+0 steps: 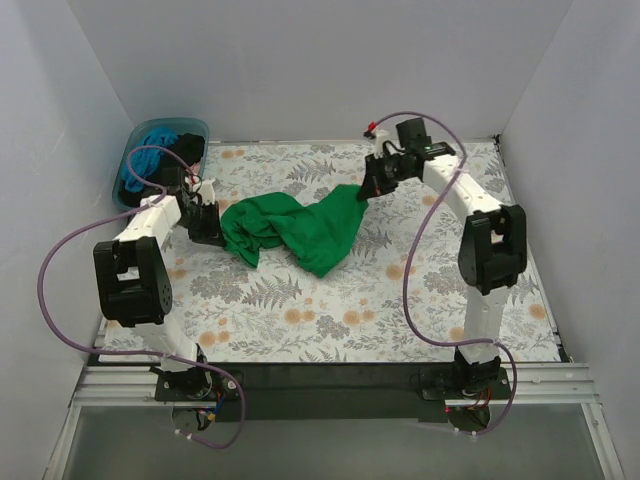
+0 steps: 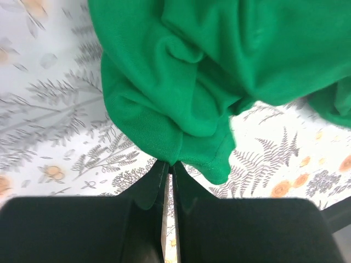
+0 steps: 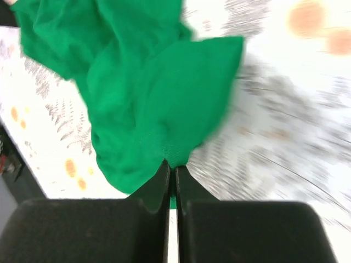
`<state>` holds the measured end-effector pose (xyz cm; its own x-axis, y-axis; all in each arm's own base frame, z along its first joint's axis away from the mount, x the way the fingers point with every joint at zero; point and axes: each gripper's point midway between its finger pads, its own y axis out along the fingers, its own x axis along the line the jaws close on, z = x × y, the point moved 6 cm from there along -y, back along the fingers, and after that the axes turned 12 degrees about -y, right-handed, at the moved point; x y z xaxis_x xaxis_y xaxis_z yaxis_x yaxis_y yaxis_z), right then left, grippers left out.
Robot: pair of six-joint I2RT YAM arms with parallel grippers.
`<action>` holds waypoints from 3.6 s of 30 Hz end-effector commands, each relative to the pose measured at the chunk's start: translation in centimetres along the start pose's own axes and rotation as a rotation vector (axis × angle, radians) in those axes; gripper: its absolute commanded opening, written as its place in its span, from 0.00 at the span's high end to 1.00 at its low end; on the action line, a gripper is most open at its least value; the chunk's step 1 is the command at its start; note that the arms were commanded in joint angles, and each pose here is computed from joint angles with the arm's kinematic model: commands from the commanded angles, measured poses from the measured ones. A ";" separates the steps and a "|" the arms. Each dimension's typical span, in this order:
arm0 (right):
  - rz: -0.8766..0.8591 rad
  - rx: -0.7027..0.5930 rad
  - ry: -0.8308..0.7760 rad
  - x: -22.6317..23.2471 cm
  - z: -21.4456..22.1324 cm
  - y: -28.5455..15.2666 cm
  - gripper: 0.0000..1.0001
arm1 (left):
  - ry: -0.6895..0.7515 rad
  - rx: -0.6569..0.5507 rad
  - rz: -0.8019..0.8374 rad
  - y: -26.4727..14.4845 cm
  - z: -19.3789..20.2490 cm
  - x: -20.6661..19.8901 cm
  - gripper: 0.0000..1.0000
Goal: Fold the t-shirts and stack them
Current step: Flatten the tshirt out
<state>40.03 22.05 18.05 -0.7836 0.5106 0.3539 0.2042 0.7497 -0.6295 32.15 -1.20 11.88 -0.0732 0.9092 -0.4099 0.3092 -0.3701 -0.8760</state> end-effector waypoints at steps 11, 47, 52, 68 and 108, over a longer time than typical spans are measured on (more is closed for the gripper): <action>0.438 -0.107 -0.195 -4.4 -3.2 -17.9 0.99 | 0.219 -0.355 -0.099 -9.5 -7.3 -2.9 1.00; 0.856 -0.217 -0.459 1.2 -0.7 -36.0 0.99 | 0.715 -0.686 0.115 -20.5 -4.2 -8.2 1.00; 0.685 0.001 -0.529 2.5 8.9 -30.3 0.99 | 0.864 -0.346 0.118 -14.5 6.5 -4.1 0.96; 0.299 0.336 -0.412 3.6 21.9 -21.0 0.99 | 0.528 -0.156 0.257 -6.2 1.9 -5.6 0.36; 0.328 0.343 -0.266 1.0 20.2 -21.1 0.99 | 0.371 0.012 0.615 12.3 -10.4 -17.4 0.43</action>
<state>22.12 -1.70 16.64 -0.8481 0.5292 -0.0274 0.2565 0.3648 -0.8951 46.72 -18.76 9.30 0.4004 0.5859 -0.7046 0.1838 -0.8046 -0.5646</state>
